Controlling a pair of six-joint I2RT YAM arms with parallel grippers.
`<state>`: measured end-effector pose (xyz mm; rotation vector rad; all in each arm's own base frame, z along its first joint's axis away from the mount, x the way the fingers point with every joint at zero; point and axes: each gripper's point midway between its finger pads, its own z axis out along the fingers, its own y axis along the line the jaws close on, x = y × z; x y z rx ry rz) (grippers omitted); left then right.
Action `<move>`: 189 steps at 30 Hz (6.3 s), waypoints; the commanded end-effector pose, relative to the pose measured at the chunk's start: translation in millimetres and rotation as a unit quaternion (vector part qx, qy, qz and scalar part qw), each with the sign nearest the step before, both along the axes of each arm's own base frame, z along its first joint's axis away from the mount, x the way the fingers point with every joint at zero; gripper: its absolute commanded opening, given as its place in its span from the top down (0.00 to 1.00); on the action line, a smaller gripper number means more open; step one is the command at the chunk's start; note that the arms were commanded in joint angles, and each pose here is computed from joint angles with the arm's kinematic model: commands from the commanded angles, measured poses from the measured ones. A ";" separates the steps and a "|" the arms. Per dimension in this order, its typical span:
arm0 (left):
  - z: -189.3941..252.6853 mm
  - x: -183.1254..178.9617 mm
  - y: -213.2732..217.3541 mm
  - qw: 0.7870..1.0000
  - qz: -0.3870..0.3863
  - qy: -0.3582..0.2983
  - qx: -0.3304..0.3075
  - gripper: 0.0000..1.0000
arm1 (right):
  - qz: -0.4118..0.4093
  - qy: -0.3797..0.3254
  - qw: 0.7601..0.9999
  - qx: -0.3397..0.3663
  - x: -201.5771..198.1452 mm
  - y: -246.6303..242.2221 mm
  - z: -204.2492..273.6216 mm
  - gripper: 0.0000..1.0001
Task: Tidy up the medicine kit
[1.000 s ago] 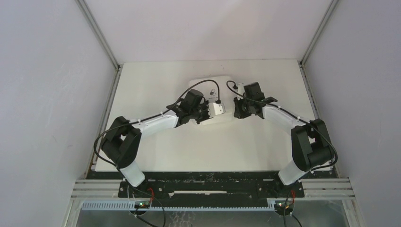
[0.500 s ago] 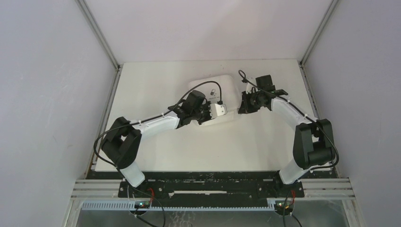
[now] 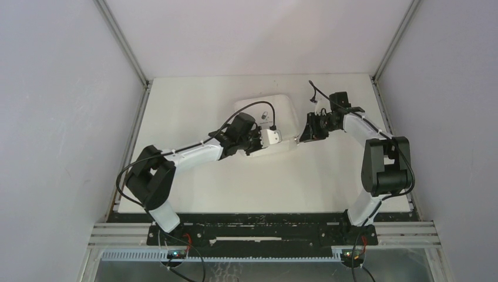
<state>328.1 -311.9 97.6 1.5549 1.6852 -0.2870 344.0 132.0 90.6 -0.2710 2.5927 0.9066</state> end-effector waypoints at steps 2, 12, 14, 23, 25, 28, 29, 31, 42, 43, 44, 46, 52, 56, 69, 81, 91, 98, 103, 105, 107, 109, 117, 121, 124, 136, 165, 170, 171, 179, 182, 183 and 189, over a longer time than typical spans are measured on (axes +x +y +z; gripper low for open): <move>-3.2 -7.3 16.5 0.999 0.035 0.032 0.018 1.00 | 0.030 -0.066 0.997 0.000 12.8 -2.7 19.9 0.65; -3.1 -16.9 7.1 0.995 0.056 0.084 -0.017 1.00 | 0.022 -0.155 0.985 -0.071 0.2 8.4 23.3 0.42; -4.7 -21.4 3.2 0.992 0.060 0.103 -0.029 1.00 | 0.020 -0.176 0.980 -0.090 -2.1 15.5 27.5 0.40; -13.6 -38.1 -10.7 0.978 0.078 0.177 -0.079 1.00 | -0.012 -0.219 0.955 -0.198 8.7 24.2 12.8 0.47; -12.6 -40.4 -13.6 0.975 0.079 0.186 -0.090 1.00 | -0.012 -0.220 0.951 -0.218 10.7 23.7 7.9 0.51; -14.9 -43.7 -15.5 0.971 0.084 0.200 -0.098 1.00 | -0.020 -0.228 0.940 -0.253 15.7 16.6 4.0 0.56; -15.3 -44.5 -16.0 0.970 0.085 0.204 -0.100 1.00 | -0.022 -0.231 0.937 -0.263 17.4 14.0 3.7 0.58; -15.3 -45.6 -17.0 0.969 0.086 0.208 -0.104 1.00 | -0.023 -0.231 0.932 -0.278 19.2 9.6 2.2 0.60; -14.5 -46.8 -17.6 0.967 0.086 0.215 -0.109 1.00 | -0.012 -0.263 0.909 -0.324 28.9 2.8 5.2 0.73; -15.0 -46.8 -17.6 0.967 0.086 0.216 -0.108 1.00 | -0.010 -0.266 0.907 -0.325 30.1 3.1 6.4 0.75; -15.1 -47.0 -17.6 0.967 0.086 0.216 -0.108 1.00 | -0.008 -0.269 0.906 -0.325 31.0 3.1 7.0 0.75; -15.5 -46.6 -17.4 0.966 0.087 0.217 -0.107 1.00 | -0.002 -0.273 0.906 -0.324 31.0 5.7 7.7 0.75; -15.6 -45.2 -16.7 0.966 0.087 0.220 -0.108 1.00 | 0.016 -0.285 0.903 -0.322 32.0 12.9 8.9 0.70; -16.4 -45.0 -16.0 0.964 0.087 0.225 -0.109 1.00 | 0.024 -0.292 0.899 -0.326 33.0 15.0 10.5 0.65; -16.5 -41.8 -13.3 0.962 0.091 0.232 -0.111 1.00 | 0.067 -0.313 0.889 -0.328 27.8 31.9 14.2 0.81; -18.3 -37.9 -4.5 0.970 0.090 0.204 -0.098 1.00 | 0.094 -0.311 0.900 -0.290 13.7 40.6 24.4 0.85; -21.3 -36.1 5.6 0.981 0.074 0.164 -0.077 1.00 | 0.087 -0.257 0.943 -0.194 10.9 39.3 33.9 0.99; -18.9 -32.0 14.1 0.987 0.069 0.135 -0.054 1.00 | 0.054 -0.189 0.971 -0.134 11.6 28.1 29.6 1.00; -19.2 -31.3 19.5 0.990 0.064 0.120 -0.030 1.00 | 0.012 -0.133 0.987 -0.085 14.4 18.4 25.9 1.00; -20.4 -31.1 22.2 0.992 0.061 0.112 -0.020 1.00 | -0.008 -0.116 0.991 -0.069 17.1 11.2 23.9 1.00; -22.1 -31.5 24.8 0.993 0.057 0.106 -0.009 1.00 | -0.025 -0.096 0.994 -0.050 18.4 5.2 21.2 1.00; -24.0 -32.0 28.0 0.993 0.055 0.101 0.003 1.00 | -0.042 -0.077 0.996 -0.029 19.9 -1.5 18.8 1.00; -25.8 -36.6 40.2 0.995 0.033 0.089 0.043 1.00 | -0.073 -0.044 0.996 0.022 27.5 -14.7 16.6 1.00; -28.1 -40.3 46.5 0.994 0.021 0.089 0.063 1.00 | -0.074 -0.041 0.996 0.030 33.4 -17.8 16.4 1.00; -28.0 -44.2 49.7 0.993 0.011 0.091 0.071 1.00 | -0.061 -0.052 0.996 0.028 34.0 -18.2 18.6 1.00; -9.7 -51.0 33.8 0.992 -0.008 0.122 0.042 1.00 | 0.066 -0.109 0.992 0.017 22.3 3.3 11.0 0.85; 39.1 -32.9 12.9 0.999 -0.024 0.042 0.015 0.61 | 0.051 -0.157 0.986 -0.039 11.5 16.4 22.8 1.00; 51.2 -23.6 -13.6 1.000 -0.017 0.000 -0.001 0.32 | 0.055 -0.147 0.987 -0.029 6.5 19.1 20.4 1.00; 52.9 -22.6 -19.4 1.000 -0.017 -0.009 0.001 0.27 | 0.055 -0.147 0.987 -0.028 6.2 19.0 20.2 1.00; 38.0 -5.9 -57.5 0.997 -0.026 -0.053 0.049 0.20 | 0.048 -0.138 0.989 -0.024 5.1 15.7 17.2 1.00; 29.2 1.7 -65.9 0.996 -0.027 -0.055 0.064 0.22 | 0.047 -0.136 0.989 -0.025 4.8 14.4 16.6 1.00; 27.5 4.3 -67.5 0.996 -0.027 -0.058 0.068 0.23 | 0.046 -0.136 0.989 -0.023 4.6 14.7 17.2 1.00; 5.9 9.6 -56.1 0.992 -0.019 -0.070 0.104 0.45 | 0.049 -0.130 0.990 -0.025 2.3 14.7 13.1 1.00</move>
